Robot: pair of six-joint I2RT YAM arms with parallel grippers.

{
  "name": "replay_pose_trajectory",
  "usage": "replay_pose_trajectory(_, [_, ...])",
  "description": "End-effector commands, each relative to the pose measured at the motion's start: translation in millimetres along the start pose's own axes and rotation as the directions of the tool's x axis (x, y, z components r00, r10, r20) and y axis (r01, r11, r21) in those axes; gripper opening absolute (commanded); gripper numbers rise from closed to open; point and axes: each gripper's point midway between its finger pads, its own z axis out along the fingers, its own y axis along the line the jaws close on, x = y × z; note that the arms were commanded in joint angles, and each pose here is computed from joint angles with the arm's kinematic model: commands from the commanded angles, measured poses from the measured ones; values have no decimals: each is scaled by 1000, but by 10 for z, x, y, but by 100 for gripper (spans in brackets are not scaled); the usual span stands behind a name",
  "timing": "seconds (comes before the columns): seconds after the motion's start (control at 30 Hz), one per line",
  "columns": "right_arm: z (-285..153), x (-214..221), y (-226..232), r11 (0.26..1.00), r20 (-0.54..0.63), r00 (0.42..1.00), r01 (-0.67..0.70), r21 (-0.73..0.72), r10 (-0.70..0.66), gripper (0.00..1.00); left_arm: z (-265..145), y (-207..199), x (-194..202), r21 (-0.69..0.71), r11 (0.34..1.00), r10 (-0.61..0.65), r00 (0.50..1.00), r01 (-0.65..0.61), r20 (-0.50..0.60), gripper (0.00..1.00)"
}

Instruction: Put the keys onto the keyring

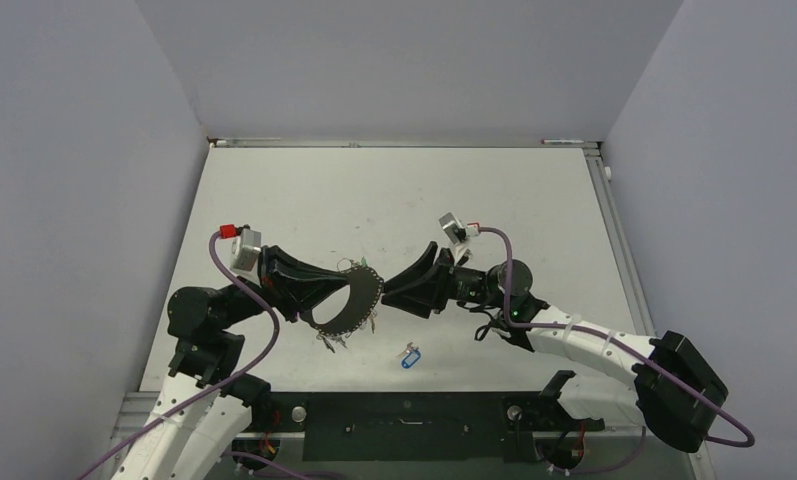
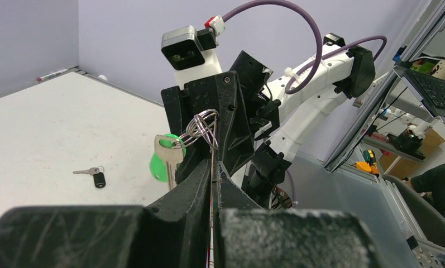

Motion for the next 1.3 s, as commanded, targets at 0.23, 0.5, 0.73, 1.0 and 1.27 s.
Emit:
replay_pose_trajectory(0.23, [148, -183, 137, 994, 58, 994, 96, -58, -93, 35, 6, -95, -176, 19, 998, 56, 996, -57, 63, 0])
replay_pose_trajectory(0.5, [111, -264, 196, 990, 81, 989, 129, -56, -124, 35, 0, -101, -171, 20, 998, 59, 996, -60, 63, 0])
replay_pose_trajectory(0.73, [49, -389, 317, 985, 131, 982, 148, -86, -136, 35, 0, -100, -169, 21, 998, 59, 996, -60, 64, 0])
replay_pose_trajectory(1.0, [17, -355, 317, 986, 129, 984, 139, -95, -126, 35, -3, -110, -183, 21, 998, 64, 996, -65, 69, 0])
replay_pose_trajectory(1.27, [-103, -444, 161, 993, 175, 979, 110, -30, -103, 34, -2, -122, -197, 24, 997, 65, 995, -67, 74, 0])
